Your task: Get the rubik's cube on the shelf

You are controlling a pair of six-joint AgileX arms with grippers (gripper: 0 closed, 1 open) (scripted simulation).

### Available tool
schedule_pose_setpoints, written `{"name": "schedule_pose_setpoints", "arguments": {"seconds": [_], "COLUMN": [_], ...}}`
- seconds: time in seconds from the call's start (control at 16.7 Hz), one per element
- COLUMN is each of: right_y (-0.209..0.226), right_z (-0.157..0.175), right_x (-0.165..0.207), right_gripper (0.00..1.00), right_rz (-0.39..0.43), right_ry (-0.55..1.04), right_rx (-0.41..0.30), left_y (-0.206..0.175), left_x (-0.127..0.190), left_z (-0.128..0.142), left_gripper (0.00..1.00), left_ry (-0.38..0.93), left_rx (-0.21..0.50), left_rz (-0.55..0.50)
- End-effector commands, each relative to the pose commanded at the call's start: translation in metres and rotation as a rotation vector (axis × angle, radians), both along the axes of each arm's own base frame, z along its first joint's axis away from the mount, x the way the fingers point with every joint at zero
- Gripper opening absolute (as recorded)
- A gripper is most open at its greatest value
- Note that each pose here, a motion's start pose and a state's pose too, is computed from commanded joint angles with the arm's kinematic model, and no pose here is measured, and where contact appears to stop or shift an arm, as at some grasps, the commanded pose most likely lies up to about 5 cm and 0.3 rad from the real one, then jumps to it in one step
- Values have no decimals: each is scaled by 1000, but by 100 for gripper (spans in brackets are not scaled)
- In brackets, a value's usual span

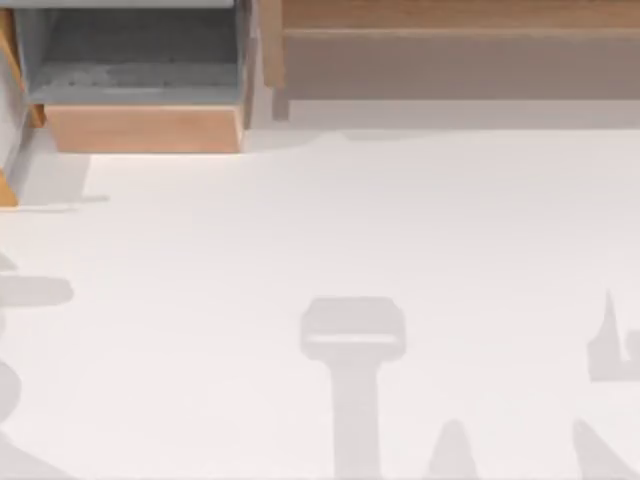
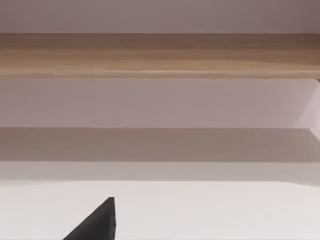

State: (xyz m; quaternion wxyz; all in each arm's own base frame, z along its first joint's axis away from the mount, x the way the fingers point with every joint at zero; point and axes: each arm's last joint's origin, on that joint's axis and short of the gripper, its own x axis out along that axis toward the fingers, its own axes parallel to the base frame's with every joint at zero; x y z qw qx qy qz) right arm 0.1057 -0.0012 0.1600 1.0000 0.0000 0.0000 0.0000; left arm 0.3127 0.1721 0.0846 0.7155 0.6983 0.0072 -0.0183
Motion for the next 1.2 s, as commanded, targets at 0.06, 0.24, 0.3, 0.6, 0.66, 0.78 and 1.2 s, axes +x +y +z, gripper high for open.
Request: {"name": "schedule_pose_setpoints", "arguments": {"seconds": [0.06,0.24,0.3,0.6,0.66,0.78,1.2], "right_y": [0,0,0,0,0,0,0], "right_z": [0,0,0,0,0,0,0], "right_x": [0,0,0,0,0,0,0], "right_gripper": [100,100,100,100,100,100,100], "right_rz": [0,0,0,0,0,0,0], "right_ry": [0,0,0,0,0,0,0], "right_rx": [0,0,0,0,0,0,0], "left_y": [1,2,0,3,3,2,2], "left_x": [-5,-6,-4,-33,-43,-60,-68], "left_z": [3,4,3,3,2,2,3], "left_gripper": [0,0,0,0,0,0,15], "left_ry": [-9,-13,-13,-13,-11,-9,-13], "left_rx": [6,9,10,11,10,8,10], "left_rz": [-1,-2,-6,-5,-6,-6,-6]}}
